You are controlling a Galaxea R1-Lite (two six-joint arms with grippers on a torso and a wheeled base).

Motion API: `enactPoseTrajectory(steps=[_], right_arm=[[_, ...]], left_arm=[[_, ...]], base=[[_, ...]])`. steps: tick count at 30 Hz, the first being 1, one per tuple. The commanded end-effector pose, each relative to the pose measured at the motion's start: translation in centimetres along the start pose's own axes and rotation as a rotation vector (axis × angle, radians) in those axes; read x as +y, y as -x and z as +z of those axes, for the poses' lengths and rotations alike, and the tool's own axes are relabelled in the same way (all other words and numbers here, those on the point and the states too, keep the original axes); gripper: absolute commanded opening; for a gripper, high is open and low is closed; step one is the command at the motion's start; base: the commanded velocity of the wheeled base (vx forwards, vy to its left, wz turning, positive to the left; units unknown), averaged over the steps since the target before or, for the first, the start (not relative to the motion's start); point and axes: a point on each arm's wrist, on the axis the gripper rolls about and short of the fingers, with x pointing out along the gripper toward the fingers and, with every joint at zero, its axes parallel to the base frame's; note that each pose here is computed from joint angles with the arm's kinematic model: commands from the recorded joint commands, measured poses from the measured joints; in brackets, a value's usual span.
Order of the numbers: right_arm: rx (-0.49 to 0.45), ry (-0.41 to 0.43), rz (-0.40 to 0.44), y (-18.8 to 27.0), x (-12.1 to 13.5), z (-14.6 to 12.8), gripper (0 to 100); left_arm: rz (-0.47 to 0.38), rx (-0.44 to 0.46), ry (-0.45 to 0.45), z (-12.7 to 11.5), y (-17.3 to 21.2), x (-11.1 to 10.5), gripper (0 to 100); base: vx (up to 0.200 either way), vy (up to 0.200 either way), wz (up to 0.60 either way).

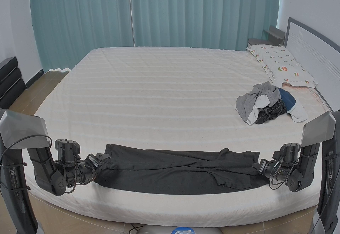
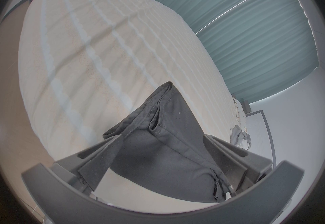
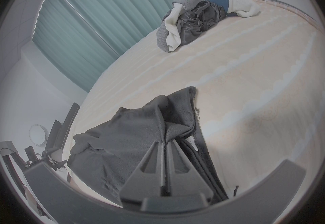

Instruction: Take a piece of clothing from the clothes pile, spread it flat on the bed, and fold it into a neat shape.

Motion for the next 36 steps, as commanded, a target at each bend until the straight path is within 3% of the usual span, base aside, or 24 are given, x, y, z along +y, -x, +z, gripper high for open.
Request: enactPoseTrajectory(steps=[1, 9, 15, 21, 27, 36], right_arm=[[0.026, -0.006, -0.012, -0.4, -0.4, -0.7, 100], [-0.058, -0.036, 0.029, 0.3, -0.1, 0.1, 100], [-0.121, -0.071, 0.024, 0.3, -1.1, 1.3, 100], [-0.128, -0.137, 0.029, -0.3, -1.6, 1.5, 100], [-0.125, -0.146, 0.026, -1.1, -2.0, 1.3, 100], [-0.123, -0.148, 0.029, -1.3, -2.0, 1.2, 100]], left_arm=[[-0.021, -0.02, -0.002, 0.5, -0.3, -0.5, 100], [-0.082, -0.098, -0.033, 3.1, -1.6, -2.3, 100], [-0.041, -0.084, -0.086, 5.3, -5.3, -3.4, 100], [-0.036, -0.051, -0.11, 4.9, -8.8, -3.6, 100], [0.01, -0.055, -0.253, 4.5, -10.1, -2.6, 100], [0.026, -0.054, -0.268, 3.8, -11.0, -2.4, 100]], base=[[0.0, 0.0, 0.0], [0.0, 0.0, 0.0], [0.0, 0.0, 0.0], [0.0, 0.0, 0.0], [0.0, 0.0, 0.0], [0.0, 0.0, 0.0]])
